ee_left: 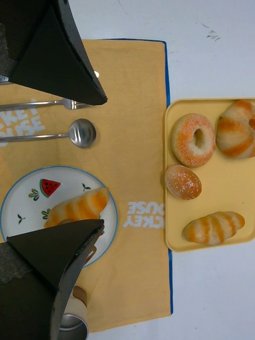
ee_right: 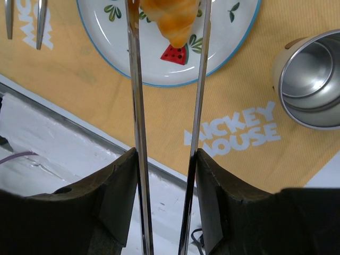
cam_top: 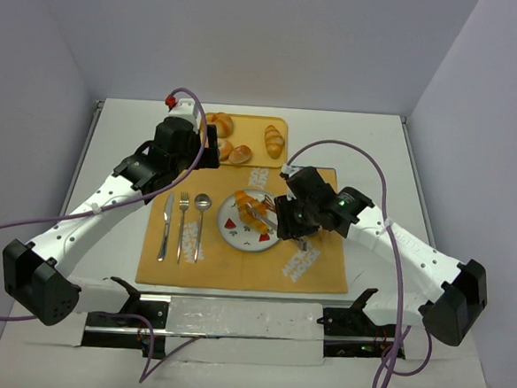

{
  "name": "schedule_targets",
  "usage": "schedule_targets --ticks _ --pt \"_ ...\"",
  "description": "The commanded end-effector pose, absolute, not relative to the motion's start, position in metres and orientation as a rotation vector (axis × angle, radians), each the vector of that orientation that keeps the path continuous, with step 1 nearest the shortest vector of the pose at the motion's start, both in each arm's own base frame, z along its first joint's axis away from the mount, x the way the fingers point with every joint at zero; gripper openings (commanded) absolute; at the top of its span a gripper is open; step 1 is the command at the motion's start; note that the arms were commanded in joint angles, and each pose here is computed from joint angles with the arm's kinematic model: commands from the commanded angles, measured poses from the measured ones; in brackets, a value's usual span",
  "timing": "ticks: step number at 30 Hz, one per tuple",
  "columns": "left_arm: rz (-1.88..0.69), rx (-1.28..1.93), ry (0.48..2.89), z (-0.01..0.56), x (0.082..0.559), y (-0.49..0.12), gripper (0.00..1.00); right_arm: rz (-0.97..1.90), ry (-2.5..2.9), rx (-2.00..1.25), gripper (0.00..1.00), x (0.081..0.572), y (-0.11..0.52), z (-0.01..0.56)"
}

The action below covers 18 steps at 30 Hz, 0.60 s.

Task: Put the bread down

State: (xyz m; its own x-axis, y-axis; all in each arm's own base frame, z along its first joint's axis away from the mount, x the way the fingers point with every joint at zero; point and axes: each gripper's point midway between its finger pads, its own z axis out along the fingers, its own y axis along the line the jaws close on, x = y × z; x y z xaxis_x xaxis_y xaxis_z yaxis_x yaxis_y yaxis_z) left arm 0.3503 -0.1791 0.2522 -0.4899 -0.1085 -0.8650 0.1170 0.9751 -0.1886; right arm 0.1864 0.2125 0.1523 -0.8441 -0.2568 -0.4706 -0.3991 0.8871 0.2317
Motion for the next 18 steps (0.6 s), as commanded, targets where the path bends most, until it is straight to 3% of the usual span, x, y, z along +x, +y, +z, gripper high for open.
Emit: schedule_targets --ticks 1,18 --pt "-0.284 -0.002 2.019 0.269 0.352 -0.181 0.99 0.454 2.551 -0.458 0.52 0.193 0.214 0.176" --pt "-0.283 0.000 2.018 0.269 0.352 -0.181 0.99 0.421 2.472 -0.402 0.51 0.213 0.212 0.206"
